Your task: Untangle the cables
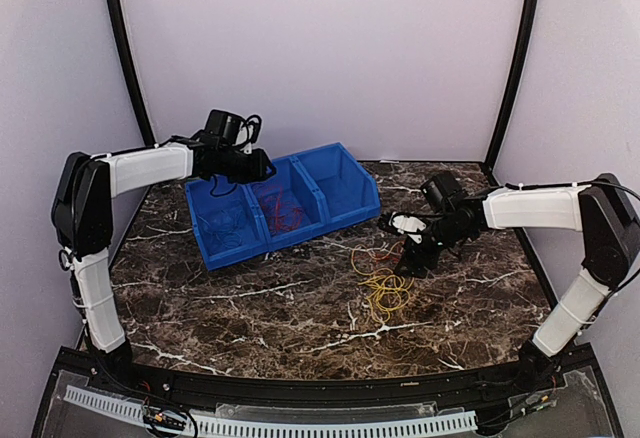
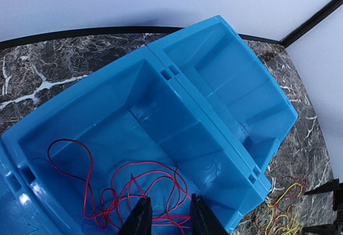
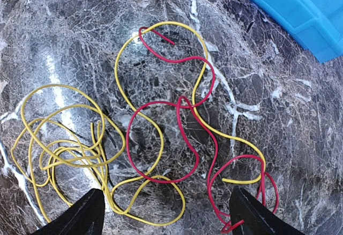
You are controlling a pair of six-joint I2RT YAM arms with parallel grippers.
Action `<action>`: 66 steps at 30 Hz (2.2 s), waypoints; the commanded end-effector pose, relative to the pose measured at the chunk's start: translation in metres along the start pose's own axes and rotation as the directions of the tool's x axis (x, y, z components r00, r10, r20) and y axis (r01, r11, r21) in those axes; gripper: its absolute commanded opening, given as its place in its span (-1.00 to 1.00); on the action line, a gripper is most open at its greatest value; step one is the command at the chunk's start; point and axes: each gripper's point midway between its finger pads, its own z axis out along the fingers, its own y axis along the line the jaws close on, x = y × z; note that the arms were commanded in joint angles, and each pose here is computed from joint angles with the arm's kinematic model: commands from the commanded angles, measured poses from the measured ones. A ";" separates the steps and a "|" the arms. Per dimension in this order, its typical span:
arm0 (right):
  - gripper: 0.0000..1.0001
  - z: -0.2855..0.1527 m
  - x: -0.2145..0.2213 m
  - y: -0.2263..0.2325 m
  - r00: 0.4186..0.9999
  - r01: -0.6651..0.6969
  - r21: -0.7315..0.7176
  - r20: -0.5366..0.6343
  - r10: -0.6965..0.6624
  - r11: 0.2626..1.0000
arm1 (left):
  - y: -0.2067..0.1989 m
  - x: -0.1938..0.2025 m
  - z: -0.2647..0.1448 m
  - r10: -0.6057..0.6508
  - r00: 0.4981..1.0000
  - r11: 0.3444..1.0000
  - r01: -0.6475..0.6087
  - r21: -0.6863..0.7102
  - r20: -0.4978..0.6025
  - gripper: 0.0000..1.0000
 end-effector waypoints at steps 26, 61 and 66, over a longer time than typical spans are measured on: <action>0.78 -0.100 -0.067 -0.069 0.990 -0.012 0.289 0.139 -0.030 0.957 | -0.159 0.037 -0.153 0.378 0.898 0.850 -0.433 0.301 0.226 -0.21; -0.88 -0.155 -0.087 0.055 0.934 0.114 -0.286 0.358 -0.004 0.951 | -0.294 0.142 -0.033 0.199 0.919 0.555 -0.392 0.734 0.340 -0.21; -1.00 -0.158 -0.095 0.052 0.928 0.122 -0.291 0.373 -0.005 0.949 | -0.303 0.143 -0.030 0.172 0.918 0.527 -0.391 0.754 0.356 -0.19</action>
